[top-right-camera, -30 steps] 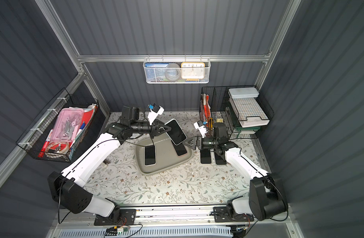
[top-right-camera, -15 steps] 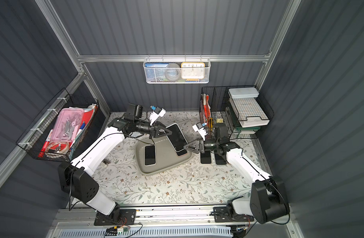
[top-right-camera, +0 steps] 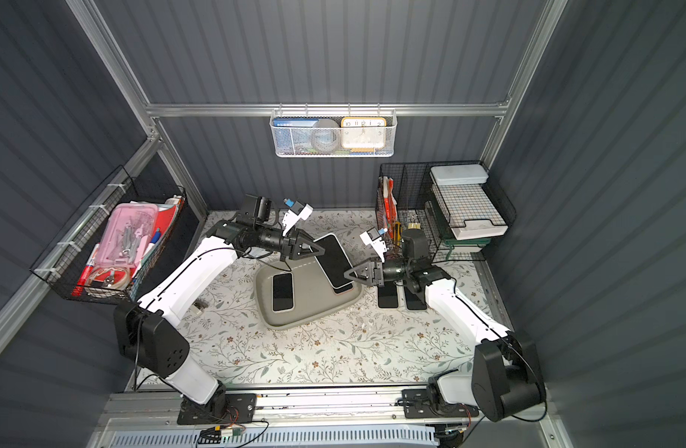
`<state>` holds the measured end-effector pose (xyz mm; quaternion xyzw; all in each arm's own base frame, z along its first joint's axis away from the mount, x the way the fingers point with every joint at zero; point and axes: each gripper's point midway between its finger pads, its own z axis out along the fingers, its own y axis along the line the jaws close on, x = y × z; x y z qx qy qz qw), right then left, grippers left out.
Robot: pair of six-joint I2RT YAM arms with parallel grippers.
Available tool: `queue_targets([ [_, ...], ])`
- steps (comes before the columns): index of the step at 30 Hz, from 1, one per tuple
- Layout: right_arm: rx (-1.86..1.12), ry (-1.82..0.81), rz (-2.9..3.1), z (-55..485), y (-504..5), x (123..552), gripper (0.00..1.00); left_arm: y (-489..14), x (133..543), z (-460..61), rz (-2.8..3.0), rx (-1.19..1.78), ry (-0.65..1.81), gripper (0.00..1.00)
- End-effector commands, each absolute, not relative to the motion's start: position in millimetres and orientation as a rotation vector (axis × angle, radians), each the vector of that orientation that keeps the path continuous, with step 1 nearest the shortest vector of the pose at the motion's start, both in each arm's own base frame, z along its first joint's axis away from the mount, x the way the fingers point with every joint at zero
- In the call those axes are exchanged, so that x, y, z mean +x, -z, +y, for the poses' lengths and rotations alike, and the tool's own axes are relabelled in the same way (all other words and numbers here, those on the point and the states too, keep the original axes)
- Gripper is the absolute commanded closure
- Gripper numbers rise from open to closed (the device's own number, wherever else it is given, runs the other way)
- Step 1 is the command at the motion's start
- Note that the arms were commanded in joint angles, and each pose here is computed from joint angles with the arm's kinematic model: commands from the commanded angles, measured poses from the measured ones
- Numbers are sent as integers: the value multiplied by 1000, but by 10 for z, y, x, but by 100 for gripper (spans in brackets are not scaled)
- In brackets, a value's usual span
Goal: Take the phone out of the storage box
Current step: Place the phone at the center of the board.
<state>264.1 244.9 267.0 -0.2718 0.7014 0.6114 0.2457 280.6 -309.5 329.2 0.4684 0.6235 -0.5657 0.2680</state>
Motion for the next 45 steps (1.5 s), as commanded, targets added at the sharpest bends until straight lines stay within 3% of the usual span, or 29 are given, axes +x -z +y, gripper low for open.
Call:
queue_targets([
  [1, -785, -1699, 1850, 2493, -2793, 2563, 69, -3441, 2758, -3107, 1583, 1308, 1560, 94],
  [9, -790, -1723, 1826, 2532, -2839, 2534, 87, -3467, 2743, -3112, 1576, 1301, 1579, 71],
  [12, -770, -1718, 1836, 2534, -2809, 2561, 100, -3440, 2799, -3115, 1613, 1270, 1539, 54],
  [13, -755, -1712, 1846, 2533, -2789, 2577, 100, -3417, 2851, -3116, 1648, 1242, 1508, 41],
  [16, -702, -1685, 1876, 2523, -2719, 2648, 100, -3348, 2999, -3103, 1743, 1160, 1407, 16],
  [20, -602, -1649, 1926, 2456, -2614, 2762, 100, -3285, 3274, -2996, 1884, 991, 1195, 2],
  [29, -284, -1355, 2111, 1847, -2346, 2946, 100, -2963, 3685, -2425, 2154, 588, 723, 1],
  [45, 136, -1112, 2398, 850, -1613, 2919, 100, -2110, 3476, -2029, 2376, 436, 544, 1],
])
